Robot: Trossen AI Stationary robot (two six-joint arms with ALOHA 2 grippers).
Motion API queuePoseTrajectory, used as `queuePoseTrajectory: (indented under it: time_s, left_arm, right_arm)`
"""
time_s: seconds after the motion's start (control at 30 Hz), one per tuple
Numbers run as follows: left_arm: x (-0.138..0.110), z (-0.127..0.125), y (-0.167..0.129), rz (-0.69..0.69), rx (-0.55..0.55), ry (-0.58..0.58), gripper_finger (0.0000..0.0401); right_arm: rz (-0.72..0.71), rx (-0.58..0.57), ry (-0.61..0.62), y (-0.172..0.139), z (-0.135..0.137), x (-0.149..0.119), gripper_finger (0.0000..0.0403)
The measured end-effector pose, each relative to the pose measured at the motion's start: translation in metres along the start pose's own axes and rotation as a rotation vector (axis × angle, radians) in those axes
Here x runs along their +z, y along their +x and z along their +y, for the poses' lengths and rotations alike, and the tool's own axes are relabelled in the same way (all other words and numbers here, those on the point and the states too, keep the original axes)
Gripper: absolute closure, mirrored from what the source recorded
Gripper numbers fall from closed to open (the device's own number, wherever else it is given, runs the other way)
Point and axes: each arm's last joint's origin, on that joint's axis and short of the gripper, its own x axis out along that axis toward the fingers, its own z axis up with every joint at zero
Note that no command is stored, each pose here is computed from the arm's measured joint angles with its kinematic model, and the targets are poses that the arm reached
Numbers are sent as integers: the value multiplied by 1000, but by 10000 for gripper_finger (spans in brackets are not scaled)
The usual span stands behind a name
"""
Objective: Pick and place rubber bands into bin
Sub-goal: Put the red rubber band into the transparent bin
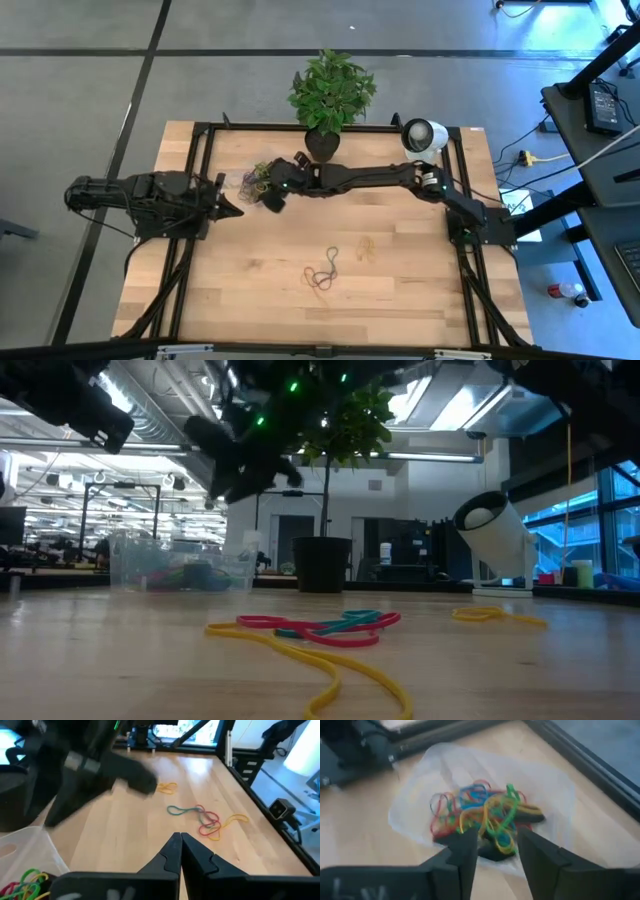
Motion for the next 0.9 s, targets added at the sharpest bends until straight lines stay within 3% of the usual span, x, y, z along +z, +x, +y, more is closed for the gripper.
queuePoseTrajectory:
  time_s: [0.1,0.23,0.37,0.63,0.77,0.9]
  left_arm:
    - [0,0,3,19,13,0,400]
    - [-2,0,10,67,26,4,400]
    - [-3,-3,22,132,19,8,400]
    - [8,-15,57,83,24,52,400]
    - [9,-27,77,85,2,78,400]
    - [16,-42,96,146,46,93,400]
  right_arm:
    - [18,17,-9,-23,4,7,290]
    - [20,132,-45,-52,16,12,348]
    - [56,164,-103,-72,25,-6,395]
    - [52,238,-53,-120,20,-71,378]
    - [30,284,-4,-149,4,-106,387]
    - [37,317,43,-180,-18,-137,399]
